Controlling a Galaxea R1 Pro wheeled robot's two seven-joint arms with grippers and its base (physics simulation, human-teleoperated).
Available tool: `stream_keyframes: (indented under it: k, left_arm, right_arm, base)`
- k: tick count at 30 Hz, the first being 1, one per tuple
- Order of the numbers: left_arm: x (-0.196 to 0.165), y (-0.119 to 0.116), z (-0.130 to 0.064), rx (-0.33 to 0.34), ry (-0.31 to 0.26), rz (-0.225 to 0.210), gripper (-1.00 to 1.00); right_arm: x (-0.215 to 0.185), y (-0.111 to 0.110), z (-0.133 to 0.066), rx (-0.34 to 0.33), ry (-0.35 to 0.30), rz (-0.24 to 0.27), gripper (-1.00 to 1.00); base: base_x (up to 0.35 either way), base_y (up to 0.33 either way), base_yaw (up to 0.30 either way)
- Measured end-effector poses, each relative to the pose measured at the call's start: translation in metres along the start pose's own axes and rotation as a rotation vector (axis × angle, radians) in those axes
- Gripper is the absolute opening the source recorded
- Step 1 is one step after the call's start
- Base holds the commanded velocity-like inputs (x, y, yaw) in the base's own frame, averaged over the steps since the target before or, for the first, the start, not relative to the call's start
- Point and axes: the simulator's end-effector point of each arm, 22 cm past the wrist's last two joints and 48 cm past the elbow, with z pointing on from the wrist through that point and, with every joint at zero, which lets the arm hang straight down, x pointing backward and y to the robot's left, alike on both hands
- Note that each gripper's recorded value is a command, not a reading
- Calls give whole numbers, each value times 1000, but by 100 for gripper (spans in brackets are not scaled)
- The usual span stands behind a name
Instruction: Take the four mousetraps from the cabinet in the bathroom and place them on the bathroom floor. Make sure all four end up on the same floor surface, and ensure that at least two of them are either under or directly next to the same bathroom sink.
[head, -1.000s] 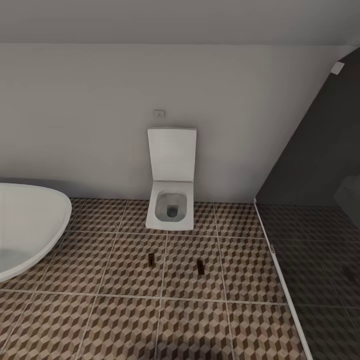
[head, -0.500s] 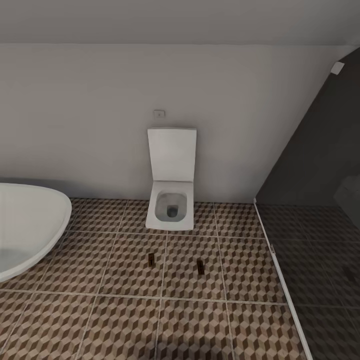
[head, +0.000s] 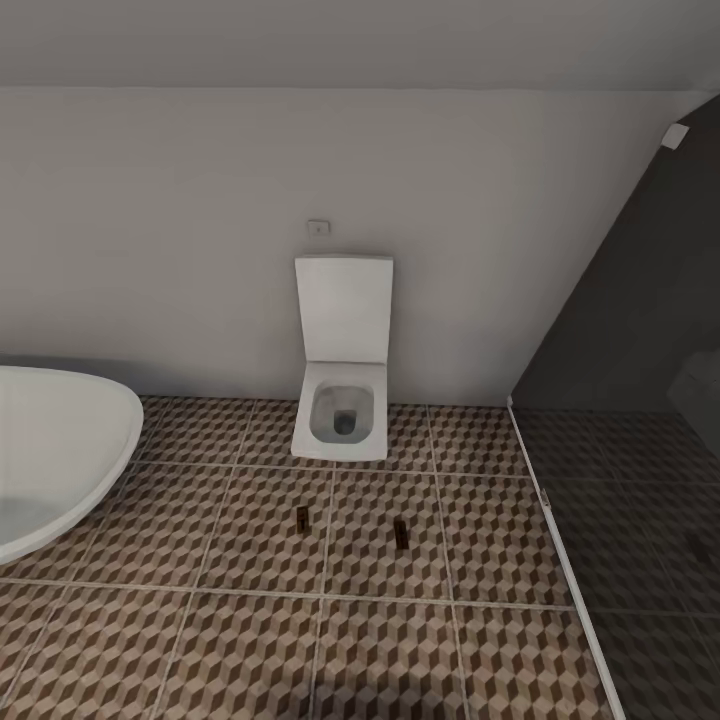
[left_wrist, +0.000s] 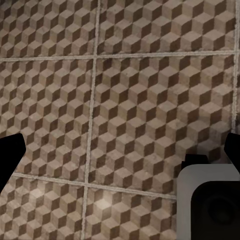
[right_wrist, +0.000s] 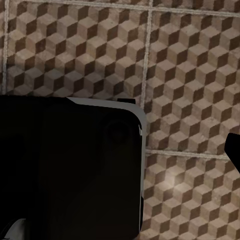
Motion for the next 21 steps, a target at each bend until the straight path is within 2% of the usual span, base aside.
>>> stream_keyframes:
  k: [21]
  left_arm:
    - [0,0,0,0,0,0,100]
  right_arm:
    - [0,0,0,0,0,0,100]
  base:
    - [0,0,0]
